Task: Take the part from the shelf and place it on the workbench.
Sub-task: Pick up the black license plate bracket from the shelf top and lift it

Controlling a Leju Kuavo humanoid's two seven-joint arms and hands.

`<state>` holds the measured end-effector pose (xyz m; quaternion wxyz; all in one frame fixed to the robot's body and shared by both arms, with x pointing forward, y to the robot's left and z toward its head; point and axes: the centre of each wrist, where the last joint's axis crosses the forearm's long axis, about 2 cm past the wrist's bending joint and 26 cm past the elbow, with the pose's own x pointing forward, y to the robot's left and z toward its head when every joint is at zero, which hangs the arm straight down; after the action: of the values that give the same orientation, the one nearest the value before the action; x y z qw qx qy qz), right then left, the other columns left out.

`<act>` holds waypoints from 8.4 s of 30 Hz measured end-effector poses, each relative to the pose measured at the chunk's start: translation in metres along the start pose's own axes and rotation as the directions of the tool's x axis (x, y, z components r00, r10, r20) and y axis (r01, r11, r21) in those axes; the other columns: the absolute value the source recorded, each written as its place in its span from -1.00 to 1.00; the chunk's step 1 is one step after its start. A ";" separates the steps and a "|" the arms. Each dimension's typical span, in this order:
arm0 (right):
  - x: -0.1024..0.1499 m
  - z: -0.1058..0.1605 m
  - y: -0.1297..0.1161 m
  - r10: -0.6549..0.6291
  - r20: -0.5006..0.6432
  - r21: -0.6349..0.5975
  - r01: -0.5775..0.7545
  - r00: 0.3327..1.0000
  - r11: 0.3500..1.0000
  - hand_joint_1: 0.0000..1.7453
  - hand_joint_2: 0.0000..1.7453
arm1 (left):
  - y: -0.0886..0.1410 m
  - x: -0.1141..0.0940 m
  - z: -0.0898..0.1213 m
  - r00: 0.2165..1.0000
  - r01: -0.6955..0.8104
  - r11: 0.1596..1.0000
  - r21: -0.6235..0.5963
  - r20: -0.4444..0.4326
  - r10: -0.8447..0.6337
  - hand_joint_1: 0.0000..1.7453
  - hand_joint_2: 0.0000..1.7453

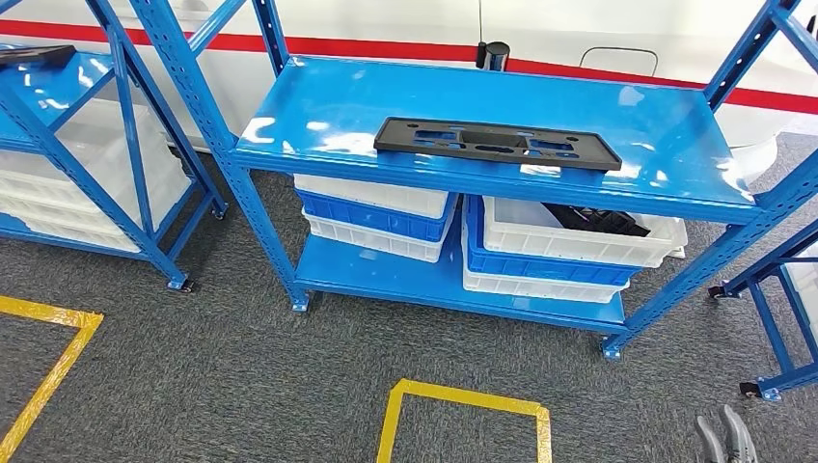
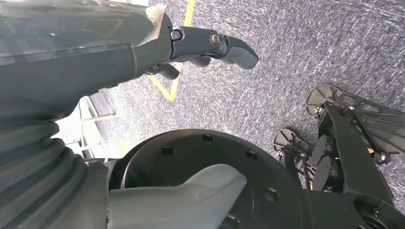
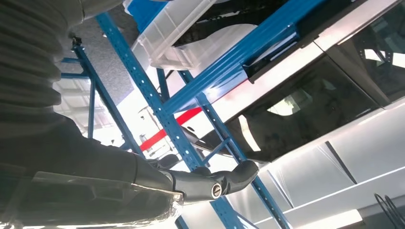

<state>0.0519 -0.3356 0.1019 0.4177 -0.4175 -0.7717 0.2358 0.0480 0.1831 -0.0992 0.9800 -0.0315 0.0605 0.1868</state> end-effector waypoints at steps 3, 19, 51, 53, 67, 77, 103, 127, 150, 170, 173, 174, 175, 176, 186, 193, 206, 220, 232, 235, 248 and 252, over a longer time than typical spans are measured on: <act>0.002 -0.001 -0.001 -0.004 0.008 -0.003 0.004 1.000 1.000 -1.00 1.00 | 0.000 0.000 0.000 1.000 -0.001 1.000 0.000 0.000 0.001 -1.00 1.00; 0.000 -0.057 0.042 0.057 0.238 0.017 -0.063 0.970 0.998 -1.00 1.00 | 0.005 0.003 0.000 0.969 0.068 0.994 0.080 0.232 -0.085 -1.00 -1.00; 0.109 -0.219 0.167 0.039 0.285 0.053 -0.056 0.958 0.997 -1.00 1.00 | -0.002 0.008 0.001 0.909 0.258 0.961 -0.099 0.360 -0.207 -1.00 -1.00; 0.110 -0.220 0.167 0.040 0.287 0.051 -0.057 0.957 0.997 -1.00 1.00 | -0.001 0.008 0.001 0.908 0.261 0.960 -0.097 0.361 -0.211 -1.00 -1.00; 0.115 -0.232 0.167 0.110 0.288 0.029 -0.124 0.951 0.992 -1.00 1.00 | 0.005 0.012 0.001 0.901 0.281 0.955 -0.097 0.369 -0.228 -1.00 -1.00; 0.101 -0.237 0.165 0.129 0.243 0.016 -0.137 0.961 0.990 -1.00 1.00 | 0.008 0.013 0.000 0.896 0.292 0.952 -0.090 0.375 -0.239 -1.00 -1.00; 0.080 -0.229 0.161 0.163 0.206 0.023 -0.171 0.965 0.985 -1.00 1.00 | 0.008 0.012 0.000 0.885 0.324 0.943 -0.080 0.378 -0.272 -1.00 -1.00; 0.074 -0.222 0.159 0.171 0.205 0.033 -0.181 0.964 0.983 -1.00 1.00 | 0.005 0.009 0.000 0.890 0.318 0.945 -0.075 0.366 -0.271 -1.00 -1.00; 0.071 -0.223 0.158 0.179 0.200 0.031 -0.189 0.963 0.982 -1.00 1.00 | 0.004 0.009 0.000 0.896 0.317 0.945 -0.076 0.350 -0.273 -1.00 -1.00; 0.061 -0.238 0.156 0.226 0.187 0.020 -0.234 0.956 0.972 -1.00 1.00 | 0.002 0.007 0.000 0.895 0.324 0.941 -0.101 0.353 -0.271 -1.00 -1.00; 0.060 -0.237 0.157 0.231 0.184 0.026 -0.240 0.955 0.970 -1.00 1.00 | 0.002 0.007 0.000 0.890 0.332 0.939 -0.091 0.360 -0.280 -1.00 -1.00; 0.060 -0.236 0.157 0.234 0.183 0.029 -0.243 0.955 0.970 -1.00 1.00 | 0.003 0.007 0.000 0.890 0.332 0.939 -0.088 0.359 -0.281 -1.00 -1.00; 0.060 -0.236 0.158 0.237 0.181 0.032 -0.247 0.954 0.969 -1.00 1.00 | 0.003 0.007 0.000 0.890 0.331 0.940 -0.085 0.358 -0.282 -1.00 -1.00; 0.059 -0.236 0.159 0.239 0.180 0.034 -0.249 0.954 0.968 -1.00 1.00 | 0.004 0.007 0.000 0.890 0.331 0.940 -0.083 0.357 -0.282 -1.00 -1.00; 0.052 -0.232 0.169 0.270 0.176 0.083 -0.288 0.947 0.954 -1.00 1.00 | 0.005 0.010 0.000 0.888 0.328 0.941 -0.082 0.367 -0.278 -1.00 -1.00; 0.043 -0.226 0.181 0.309 0.168 0.153 -0.334 0.936 0.930 -1.00 1.00 | 0.006 0.009 0.000 0.888 0.326 0.942 -0.087 0.371 -0.273 -1.00 -1.00; 0.039 -0.240 0.186 0.366 0.154 0.196 -0.391 0.918 0.899 -1.00 1.00 | 0.009 0.010 -0.001 0.886 0.329 0.941 -0.080 0.372 -0.278 -1.00 -1.00; 0.015 -0.264 0.179 0.478 0.091 0.313 -0.481 0.874 0.819 1.00 1.00 | 0.008 0.010 0.000 0.880 0.356 0.931 -0.082 0.365 -0.304 -1.00 -1.00; 0.007 -0.259 0.174 0.497 0.079 0.327 -0.493 0.864 0.806 1.00 1.00 | 0.010 0.011 0.000 0.872 0.379 0.922 -0.078 0.364 -0.328 -1.00 -1.00; 0.006 -0.259 0.173 0.499 0.079 0.323 -0.496 0.863 0.806 1.00 1.00 | 0.009 0.011 0.000 0.869 0.387 0.919 -0.076 0.362 -0.336 -1.00 -1.00; 0.022 -0.249 0.151 0.443 0.135 -0.007 -0.446 0.886 0.895 1.00 1.00 | 0.012 0.012 -0.001 0.876 0.382 0.924 -0.028 0.331 -0.352 -1.00 -1.00; 0.046 -0.244 0.124 0.411 0.183 -0.144 -0.390 0.893 0.910 1.00 1.00 | 0.013 0.012 -0.001 0.872 0.384 0.923 -0.025 0.340 -0.353 -1.00 -1.00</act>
<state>0.2989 -0.2261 0.1662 0.2545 -0.5615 -0.7198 0.3192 0.0544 0.1998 -0.1021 0.9912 -0.0556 -0.1198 0.0018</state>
